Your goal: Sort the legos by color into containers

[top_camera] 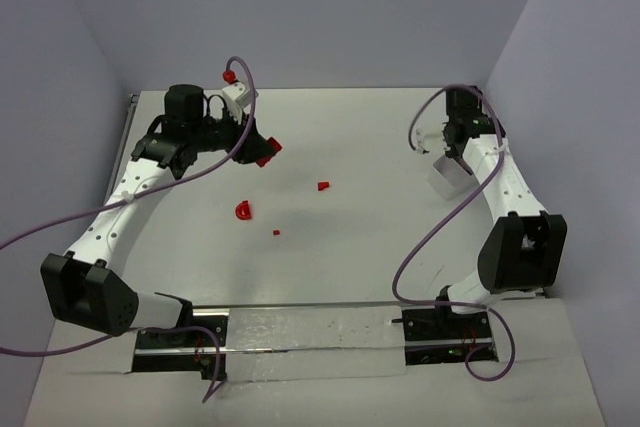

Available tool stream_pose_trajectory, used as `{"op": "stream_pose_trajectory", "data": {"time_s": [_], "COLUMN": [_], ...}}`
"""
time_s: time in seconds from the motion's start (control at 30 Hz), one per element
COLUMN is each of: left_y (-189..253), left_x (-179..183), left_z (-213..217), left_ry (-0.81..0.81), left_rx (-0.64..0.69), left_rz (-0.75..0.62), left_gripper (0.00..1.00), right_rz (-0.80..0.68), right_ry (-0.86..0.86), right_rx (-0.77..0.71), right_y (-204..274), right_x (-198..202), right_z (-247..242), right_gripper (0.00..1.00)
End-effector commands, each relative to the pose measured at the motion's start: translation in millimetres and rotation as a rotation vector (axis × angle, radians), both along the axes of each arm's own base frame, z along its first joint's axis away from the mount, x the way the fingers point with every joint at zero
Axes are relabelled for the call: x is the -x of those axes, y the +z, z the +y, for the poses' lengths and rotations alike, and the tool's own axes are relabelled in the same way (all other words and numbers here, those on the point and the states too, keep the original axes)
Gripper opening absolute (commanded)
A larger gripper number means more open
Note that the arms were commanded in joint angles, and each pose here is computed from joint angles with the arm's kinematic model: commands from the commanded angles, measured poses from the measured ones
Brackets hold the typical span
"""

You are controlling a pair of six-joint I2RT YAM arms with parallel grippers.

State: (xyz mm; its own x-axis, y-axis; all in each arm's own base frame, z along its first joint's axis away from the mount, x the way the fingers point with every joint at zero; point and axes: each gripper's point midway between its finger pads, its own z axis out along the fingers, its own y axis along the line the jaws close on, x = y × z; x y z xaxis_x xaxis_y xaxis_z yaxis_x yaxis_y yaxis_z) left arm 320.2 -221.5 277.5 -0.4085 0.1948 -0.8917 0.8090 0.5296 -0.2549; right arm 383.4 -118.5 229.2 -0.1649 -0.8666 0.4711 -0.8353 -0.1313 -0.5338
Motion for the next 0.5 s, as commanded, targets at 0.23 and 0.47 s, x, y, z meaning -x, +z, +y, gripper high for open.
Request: {"op": "stream_pose_trajectory", "data": {"time_s": [0.23, 0.47], "left_y": [13.5, 13.3], "left_x": [-11.7, -12.0], "left_z": [-6.4, -6.9], "left_ry": [0.004, 0.001], "left_rx": [0.033, 0.035], "left_rz": [-0.035, -0.038], "left_gripper": [0.00, 0.00], "right_rz": [0.113, 0.137], "right_ry": [0.047, 0.049], "right_rx": [0.180, 0.201], "right_y": [-7.9, -25.7], "right_x": [10.5, 9.6], "right_z": [-6.9, -1.0], "right_gripper": [0.02, 0.01]}}
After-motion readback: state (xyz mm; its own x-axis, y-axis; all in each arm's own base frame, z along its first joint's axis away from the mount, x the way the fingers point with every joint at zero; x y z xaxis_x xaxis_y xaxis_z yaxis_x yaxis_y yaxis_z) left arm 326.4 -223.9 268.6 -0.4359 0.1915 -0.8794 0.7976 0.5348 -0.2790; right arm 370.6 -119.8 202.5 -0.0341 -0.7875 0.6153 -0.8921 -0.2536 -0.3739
